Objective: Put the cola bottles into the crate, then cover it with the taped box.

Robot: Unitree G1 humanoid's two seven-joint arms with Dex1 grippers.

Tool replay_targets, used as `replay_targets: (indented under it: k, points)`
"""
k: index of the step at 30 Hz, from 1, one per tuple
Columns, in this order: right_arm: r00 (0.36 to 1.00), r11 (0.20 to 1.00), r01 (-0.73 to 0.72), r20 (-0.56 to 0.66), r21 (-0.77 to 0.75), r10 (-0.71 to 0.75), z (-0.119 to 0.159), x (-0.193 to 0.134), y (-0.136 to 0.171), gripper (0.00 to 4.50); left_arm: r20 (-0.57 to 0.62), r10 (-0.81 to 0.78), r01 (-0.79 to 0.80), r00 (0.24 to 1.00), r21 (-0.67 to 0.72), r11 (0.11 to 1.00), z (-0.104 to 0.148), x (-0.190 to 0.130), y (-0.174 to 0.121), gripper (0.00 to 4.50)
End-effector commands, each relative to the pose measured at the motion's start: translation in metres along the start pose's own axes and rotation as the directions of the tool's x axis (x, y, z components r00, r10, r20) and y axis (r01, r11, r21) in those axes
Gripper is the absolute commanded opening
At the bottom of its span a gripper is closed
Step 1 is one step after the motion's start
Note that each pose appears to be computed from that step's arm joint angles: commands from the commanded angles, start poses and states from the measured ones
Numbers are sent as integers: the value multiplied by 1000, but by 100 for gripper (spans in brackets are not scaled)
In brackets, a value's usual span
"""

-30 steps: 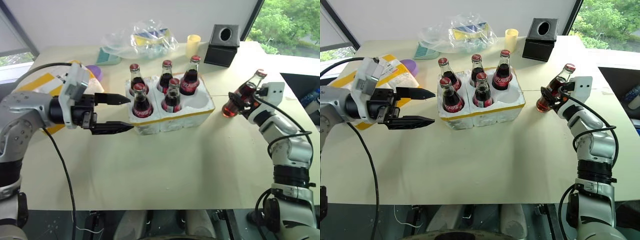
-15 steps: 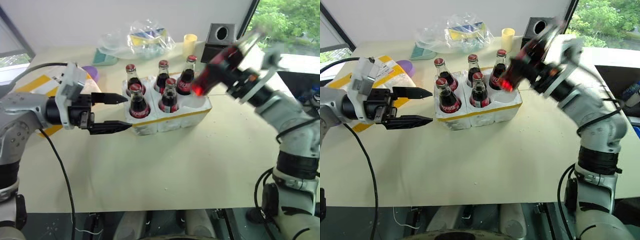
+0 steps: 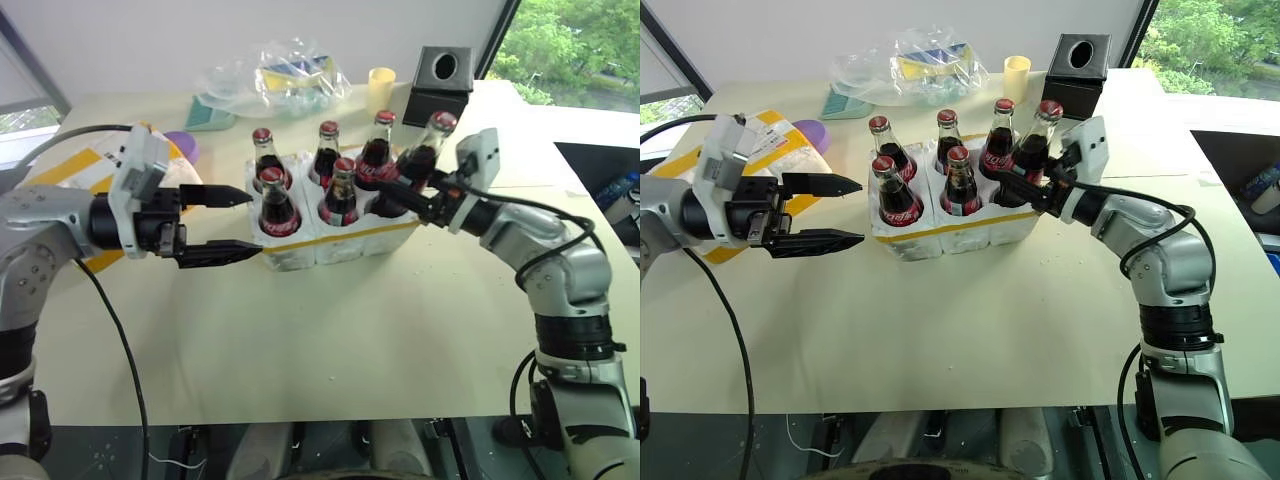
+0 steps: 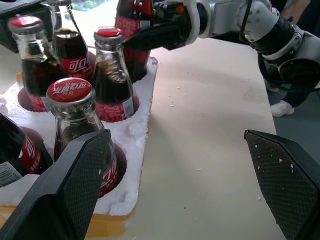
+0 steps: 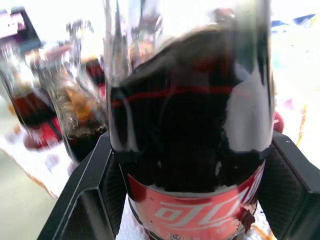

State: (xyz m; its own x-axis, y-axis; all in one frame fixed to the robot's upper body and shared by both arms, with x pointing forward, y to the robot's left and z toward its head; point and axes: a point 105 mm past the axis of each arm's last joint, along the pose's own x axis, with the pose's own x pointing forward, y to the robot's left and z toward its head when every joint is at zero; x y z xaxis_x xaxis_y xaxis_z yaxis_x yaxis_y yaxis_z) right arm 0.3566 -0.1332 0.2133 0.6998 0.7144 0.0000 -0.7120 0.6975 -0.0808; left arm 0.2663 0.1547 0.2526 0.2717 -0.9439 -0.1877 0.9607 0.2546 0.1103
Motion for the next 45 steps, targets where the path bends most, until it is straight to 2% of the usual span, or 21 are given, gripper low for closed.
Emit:
replay_targets:
  k: [1, 4, 7, 8, 11, 15, 21, 24, 27, 29, 32, 33, 35, 38, 43, 45]
  points:
    - [999, 993, -31, 21, -114, 34, 11, 6, 7, 280, 16, 15, -16, 1000, 52, 999, 12, -6, -2, 450]
    - [999, 992, -34, 14, -123, 36, 8, 9, 8, 280, 16, 17, -18, 1000, 52, 998, 12, -6, -2, 450]
    - [999, 996, -48, 12, -75, 49, 7, 8, 9, 431, 7, 27, -27, 1000, 52, 998, 9, -8, -4, 450]
    - [998, 997, -56, 16, -58, 57, 8, 8, 10, 446, 6, 32, -32, 999, 50, 998, 8, -9, -4, 450]
    - [996, 995, -92, 14, -37, 93, 14, 0, 13, 446, 11, 62, -62, 998, 38, 997, 7, -13, -4, 450]
    - [982, 982, -187, 10, 5, 187, 34, -28, 17, 446, 0, 140, -140, 990, 33, 990, 4, -26, -7, 450]
    - [958, 957, -287, 0, -40, 287, 69, -84, 18, 446, -35, 400, -395, 916, 98, 914, 11, -69, -1, 450]
    - [968, 969, -248, 36, 11, 247, 86, -99, 4, 446, -70, 541, -528, 838, 147, 837, 13, -98, 1, 450]
    - [964, 966, -257, 69, 12, 255, 96, -103, 1, 446, -170, 672, -629, 721, 246, 738, 2, -133, 0, 450]
    - [959, 960, -278, 67, 17, 276, 94, -100, 3, 446, -282, 754, -671, 594, 344, 657, -19, -164, 0, 450]
    - [941, 942, -336, 50, 11, 335, 87, -93, 11, 446, -468, 836, -654, 287, 542, 528, -67, -225, -1, 450]
    - [937, 938, -347, 48, 8, 346, 86, -92, 12, 446, -490, 841, -639, 227, 577, 509, -76, -236, -2, 450]
    - [932, 933, -359, 51, 6, 359, 87, -88, 13, 446, -494, 855, -617, 161, 626, 477, -88, -248, 0, 450]
    - [918, 919, -395, 43, -4, 395, 87, -82, 19, 446, -502, 862, -533, 77, 709, 461, -120, -260, 11, 450]
    - [882, 882, -470, 31, -15, 471, 89, -84, 32, 446, -417, 907, -466, 65, 791, 397, -149, -249, 40, 450]
    - [882, 883, -469, 35, -19, 469, 92, -83, 33, 446, -360, 932, -444, 43, 829, 340, -154, -248, 54, 450]
